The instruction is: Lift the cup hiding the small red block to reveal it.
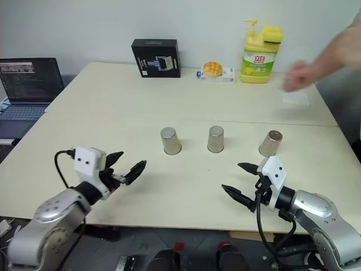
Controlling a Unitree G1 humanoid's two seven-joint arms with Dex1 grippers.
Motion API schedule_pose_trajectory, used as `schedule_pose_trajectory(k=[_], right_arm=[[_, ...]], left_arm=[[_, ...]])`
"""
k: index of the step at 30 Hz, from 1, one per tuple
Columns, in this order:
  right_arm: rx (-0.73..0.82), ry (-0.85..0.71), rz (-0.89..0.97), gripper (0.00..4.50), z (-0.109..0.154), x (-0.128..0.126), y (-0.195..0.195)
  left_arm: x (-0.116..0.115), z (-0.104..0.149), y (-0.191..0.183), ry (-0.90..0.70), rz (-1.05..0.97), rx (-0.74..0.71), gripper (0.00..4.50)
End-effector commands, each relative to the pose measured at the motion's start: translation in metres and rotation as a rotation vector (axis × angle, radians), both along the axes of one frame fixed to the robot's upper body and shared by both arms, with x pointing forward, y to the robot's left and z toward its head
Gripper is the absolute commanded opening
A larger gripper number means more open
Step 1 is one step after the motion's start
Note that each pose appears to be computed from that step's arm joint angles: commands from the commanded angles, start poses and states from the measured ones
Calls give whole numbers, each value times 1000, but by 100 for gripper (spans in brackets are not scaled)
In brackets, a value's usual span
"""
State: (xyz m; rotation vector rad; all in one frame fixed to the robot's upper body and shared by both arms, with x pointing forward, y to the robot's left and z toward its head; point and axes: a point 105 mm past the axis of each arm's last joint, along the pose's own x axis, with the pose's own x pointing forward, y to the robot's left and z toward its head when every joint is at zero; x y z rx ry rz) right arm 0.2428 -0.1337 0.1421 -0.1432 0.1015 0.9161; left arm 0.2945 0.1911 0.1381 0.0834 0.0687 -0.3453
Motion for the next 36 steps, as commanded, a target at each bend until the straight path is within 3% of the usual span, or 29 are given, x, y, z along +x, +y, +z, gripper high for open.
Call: schedule_pose_trajectory(k=[1,10,25,32,36], right_arm=[[-11,-58,9,448,7,-5,-2],[-4,-56,-56,448,6,-9,-5],[7,-66,-127,448,18,-7,-4],[10,-59,-137,450,15,-6,-6],[9,-56,-128,450,12,-6,-5]], left_arm=[[16,2,-9,-77,-5,21,450],[53,-19,-45,-80,-89,-2,450],[97,-23,-67,-117,-119,-21,450],[101,-18,-70,-151,-122,-39,316],[100,-5,-64,-191,-101,10,282]])
